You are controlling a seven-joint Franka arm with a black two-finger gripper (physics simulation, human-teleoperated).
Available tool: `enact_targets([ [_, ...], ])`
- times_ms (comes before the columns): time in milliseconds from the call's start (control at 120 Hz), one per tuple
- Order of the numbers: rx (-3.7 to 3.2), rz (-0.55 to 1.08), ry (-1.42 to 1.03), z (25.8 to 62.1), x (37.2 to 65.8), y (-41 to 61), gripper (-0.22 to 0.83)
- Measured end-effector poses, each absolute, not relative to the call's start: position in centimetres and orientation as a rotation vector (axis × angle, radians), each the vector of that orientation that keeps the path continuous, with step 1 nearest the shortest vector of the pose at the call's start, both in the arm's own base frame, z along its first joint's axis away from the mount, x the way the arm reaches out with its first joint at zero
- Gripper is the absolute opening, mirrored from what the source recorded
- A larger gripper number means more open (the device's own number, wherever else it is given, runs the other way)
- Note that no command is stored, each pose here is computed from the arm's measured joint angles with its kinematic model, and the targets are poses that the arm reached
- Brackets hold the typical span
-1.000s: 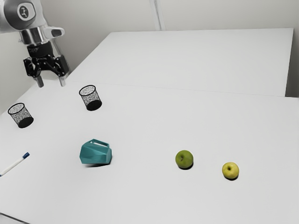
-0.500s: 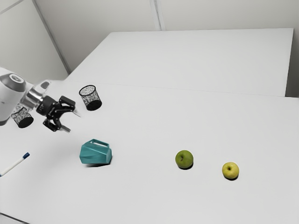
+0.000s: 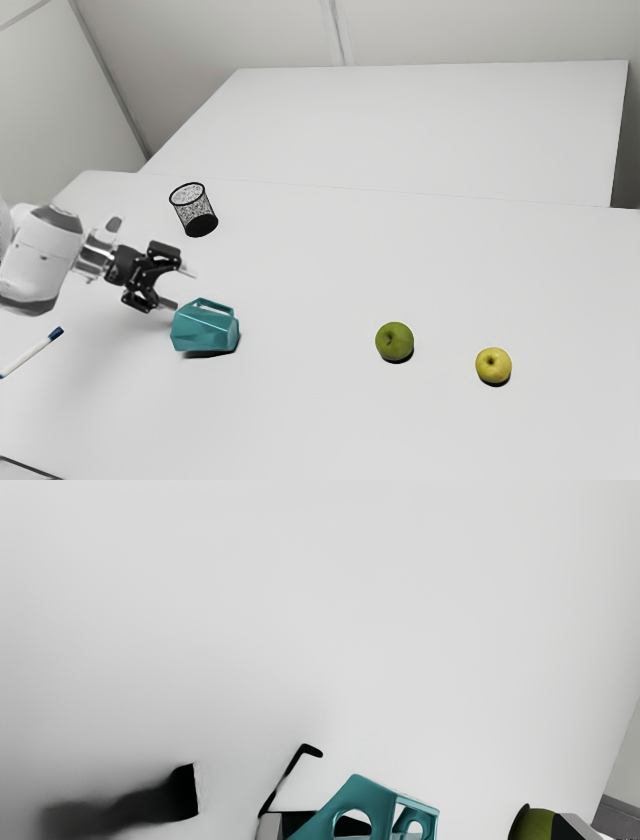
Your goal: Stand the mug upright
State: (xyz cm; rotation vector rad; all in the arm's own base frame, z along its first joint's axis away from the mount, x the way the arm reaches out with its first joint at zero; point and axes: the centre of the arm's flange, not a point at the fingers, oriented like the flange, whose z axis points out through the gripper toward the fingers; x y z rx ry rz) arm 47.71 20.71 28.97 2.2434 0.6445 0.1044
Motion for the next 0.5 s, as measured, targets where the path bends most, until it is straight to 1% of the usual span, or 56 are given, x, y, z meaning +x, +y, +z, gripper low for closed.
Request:
enact_targets([
  [125, 2.227, 0.111, 0.633, 27.6, 46.7, 20.3, 0.6],
  [325, 2.219, 0.169, 0.554, 28.5, 45.6, 19.4, 0.6],
  [500, 2.224, 0.185, 0.51, 28.2, 45.0, 19.0, 0.6],
])
